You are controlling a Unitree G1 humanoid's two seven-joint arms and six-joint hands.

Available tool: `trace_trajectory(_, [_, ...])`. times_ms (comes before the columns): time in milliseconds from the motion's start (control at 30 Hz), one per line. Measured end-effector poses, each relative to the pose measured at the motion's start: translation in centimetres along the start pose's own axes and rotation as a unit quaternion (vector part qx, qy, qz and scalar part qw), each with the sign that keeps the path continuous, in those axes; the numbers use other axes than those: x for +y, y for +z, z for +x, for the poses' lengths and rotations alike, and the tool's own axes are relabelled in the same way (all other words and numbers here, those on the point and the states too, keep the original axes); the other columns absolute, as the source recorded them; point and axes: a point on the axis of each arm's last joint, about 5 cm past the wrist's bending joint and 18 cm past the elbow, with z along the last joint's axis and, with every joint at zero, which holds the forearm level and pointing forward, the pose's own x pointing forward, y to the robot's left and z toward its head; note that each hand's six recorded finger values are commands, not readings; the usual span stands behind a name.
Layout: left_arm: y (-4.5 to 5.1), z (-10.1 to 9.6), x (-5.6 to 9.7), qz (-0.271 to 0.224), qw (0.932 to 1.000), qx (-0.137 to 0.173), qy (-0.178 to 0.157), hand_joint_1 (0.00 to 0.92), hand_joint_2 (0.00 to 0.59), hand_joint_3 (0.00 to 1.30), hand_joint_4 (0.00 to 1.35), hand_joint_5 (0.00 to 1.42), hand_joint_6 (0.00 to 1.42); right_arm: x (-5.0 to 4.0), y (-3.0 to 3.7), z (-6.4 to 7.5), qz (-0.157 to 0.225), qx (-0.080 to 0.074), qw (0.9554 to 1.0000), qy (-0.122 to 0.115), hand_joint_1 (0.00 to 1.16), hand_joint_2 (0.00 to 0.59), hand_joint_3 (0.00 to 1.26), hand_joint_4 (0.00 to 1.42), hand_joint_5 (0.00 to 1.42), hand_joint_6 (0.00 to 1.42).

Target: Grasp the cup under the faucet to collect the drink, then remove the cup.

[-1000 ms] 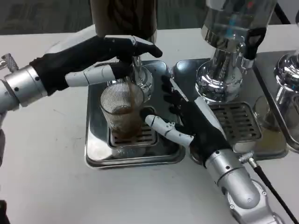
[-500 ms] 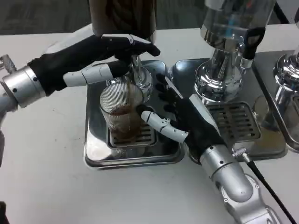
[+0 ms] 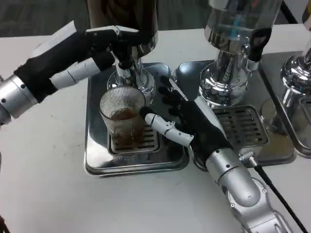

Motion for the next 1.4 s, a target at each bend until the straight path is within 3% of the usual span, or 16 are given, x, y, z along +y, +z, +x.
trace_trajectory(200, [-0.3,-0.6,-0.1,-0.014,0.9996,0.004,0.022,0.0,0.072,0.3,0.16,0.14,0.2,0.04,0.02,0.0,0.001,-0.001,1.0,-0.002,0.49,0.248,0.02,0.08,0.08,0.1])
trace_trajectory(533, [0.07,-1.5,0.7,-0.012,0.9964,-0.023,0.081,0.0,0.048,0.26,0.1,0.11,0.19,0.1,0.09,0.0,0.005,-0.008,0.9999,-0.009,0.49,0.248,0.02,0.08,0.09,0.1])
trace_trajectory(800, [0.9,-3.3,1.3,0.047,0.9945,-0.015,0.092,0.0,0.029,0.14,0.0,0.01,0.11,0.04,0.06,0.0,0.007,-0.008,0.9999,-0.012,0.49,0.248,0.03,0.08,0.09,0.1])
trace_trajectory(1000, [1.7,-4.6,1.5,0.105,0.9903,0.014,0.09,0.0,0.013,0.0,0.0,0.0,0.07,0.03,0.06,0.0,0.007,-0.008,0.9998,-0.014,0.49,0.248,0.03,0.07,0.08,0.1])
trace_trajectory(1400, [2.25,-6.1,0.2,0.165,0.9825,0.047,0.072,0.0,0.014,0.0,0.0,0.0,0.0,-0.09,0.01,0.0,0.007,-0.009,0.9998,-0.019,0.47,0.256,0.0,0.01,0.03,0.08])
